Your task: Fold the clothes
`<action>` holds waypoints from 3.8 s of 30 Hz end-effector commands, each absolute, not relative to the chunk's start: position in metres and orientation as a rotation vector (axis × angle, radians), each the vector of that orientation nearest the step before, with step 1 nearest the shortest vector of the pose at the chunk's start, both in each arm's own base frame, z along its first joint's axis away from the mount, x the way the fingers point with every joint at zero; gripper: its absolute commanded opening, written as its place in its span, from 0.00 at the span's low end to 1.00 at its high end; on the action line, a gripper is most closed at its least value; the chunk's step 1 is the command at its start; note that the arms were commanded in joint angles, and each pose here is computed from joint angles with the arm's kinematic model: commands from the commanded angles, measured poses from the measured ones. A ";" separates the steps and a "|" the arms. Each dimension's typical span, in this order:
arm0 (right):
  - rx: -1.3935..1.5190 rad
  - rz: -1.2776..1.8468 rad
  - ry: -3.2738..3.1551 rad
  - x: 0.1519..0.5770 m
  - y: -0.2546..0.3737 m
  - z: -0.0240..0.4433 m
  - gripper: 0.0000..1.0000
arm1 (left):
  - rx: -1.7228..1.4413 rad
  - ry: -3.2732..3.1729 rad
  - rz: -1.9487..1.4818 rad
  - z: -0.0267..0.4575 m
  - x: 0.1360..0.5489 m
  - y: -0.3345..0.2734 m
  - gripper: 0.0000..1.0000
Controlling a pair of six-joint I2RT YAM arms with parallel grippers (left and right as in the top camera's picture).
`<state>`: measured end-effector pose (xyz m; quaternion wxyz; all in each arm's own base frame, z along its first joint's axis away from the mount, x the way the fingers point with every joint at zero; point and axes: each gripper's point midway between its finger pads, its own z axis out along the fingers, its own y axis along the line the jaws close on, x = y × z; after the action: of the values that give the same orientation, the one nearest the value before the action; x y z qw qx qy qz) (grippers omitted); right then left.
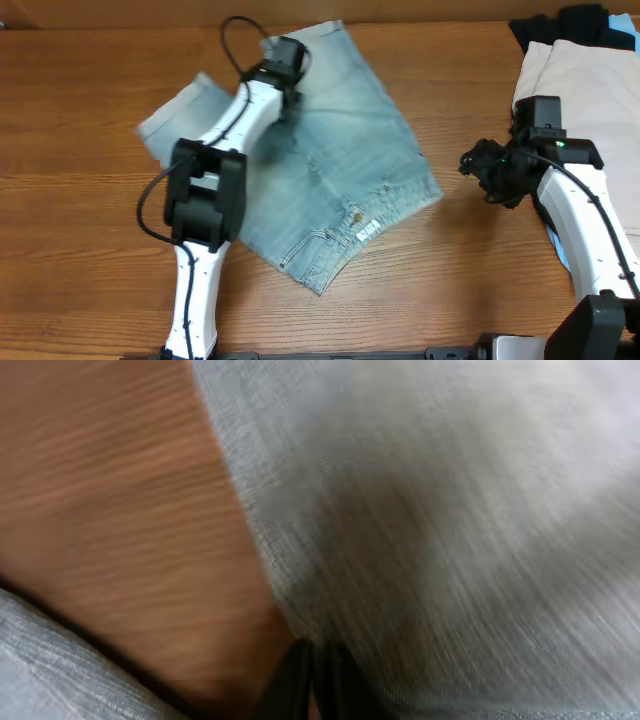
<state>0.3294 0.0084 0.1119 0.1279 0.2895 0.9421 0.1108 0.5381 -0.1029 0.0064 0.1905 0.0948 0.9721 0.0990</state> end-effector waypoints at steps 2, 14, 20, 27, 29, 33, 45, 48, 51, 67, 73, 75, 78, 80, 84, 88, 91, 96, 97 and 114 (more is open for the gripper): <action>0.681 0.365 2.710 0.347 0.040 0.122 0.70 | -0.066 2.938 0.463 -0.025 0.498 -0.006 0.15; 0.462 0.357 2.725 0.384 0.101 0.073 0.70 | -0.564 3.288 0.387 -0.040 0.398 0.068 0.34; 0.260 0.404 2.707 0.407 0.126 0.046 0.70 | -0.581 3.366 0.288 -0.042 0.382 0.069 0.25; 0.047 0.420 2.591 0.429 0.144 0.059 0.69 | -0.458 3.301 0.093 -0.044 0.408 0.049 0.23; 0.019 0.431 2.567 0.433 0.150 0.060 0.67 | -0.445 3.275 0.089 -0.040 0.416 0.048 0.23; -0.025 0.442 2.539 0.438 0.159 0.063 0.66 | -0.388 3.190 0.025 -0.014 0.442 0.042 0.31; 0.102 0.647 2.531 0.446 0.194 0.063 0.66 | -0.144 2.851 -0.102 0.123 0.490 0.018 0.95; 0.164 0.695 2.587 0.443 0.200 0.037 0.65 | -0.136 2.801 -0.108 0.143 0.491 0.017 0.95; 0.205 0.695 2.608 0.442 0.199 0.027 0.63 | -0.134 2.785 -0.106 0.149 0.492 0.017 0.95; 0.284 0.609 2.595 0.462 0.172 0.040 0.04 | -0.133 2.771 -0.105 0.150 0.495 0.018 0.94; 0.312 0.495 2.504 0.498 0.117 0.065 0.04 | -0.132 2.766 -0.105 0.151 0.497 0.018 0.94; 0.352 0.478 2.475 0.506 0.097 0.068 0.04 | -0.132 2.765 -0.105 0.151 0.497 0.018 0.94; 0.376 0.455 2.419 0.519 0.071 0.075 0.04 | -0.132 2.764 -0.105 0.151 0.497 0.018 0.94; 0.355 0.441 2.393 0.524 0.060 0.079 0.04 | -0.131 2.761 -0.105 0.151 0.498 0.018 0.94; 0.307 0.470 2.403 0.524 0.054 0.086 0.98 | -0.132 2.761 -0.104 0.151 0.498 0.018 0.93; 0.314 0.480 2.433 0.513 0.054 0.115 1.00 | -0.117 2.762 -0.101 0.156 0.495 0.018 0.89; 0.318 0.487 2.428 0.498 0.056 0.156 1.00 | -0.119 2.755 -0.101 0.173 0.486 0.018 0.89; 0.354 0.519 2.440 0.441 0.065 0.222 1.00 | -0.240 2.747 -0.106 0.211 0.454 0.017 0.90; 0.364 0.526 2.450 0.425 0.068 0.233 1.00 | -0.299 2.749 -0.122 0.219 0.445 0.016 0.91; 0.415 0.451 2.586 0.274 0.099 0.280 1.00 | -0.412 2.744 -0.149 0.282 0.345 -0.001 0.94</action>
<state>0.2886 0.1014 0.2657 0.2146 0.1184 0.9519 0.1837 0.3698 0.0025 0.2498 0.1356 -0.1336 0.9806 -0.0475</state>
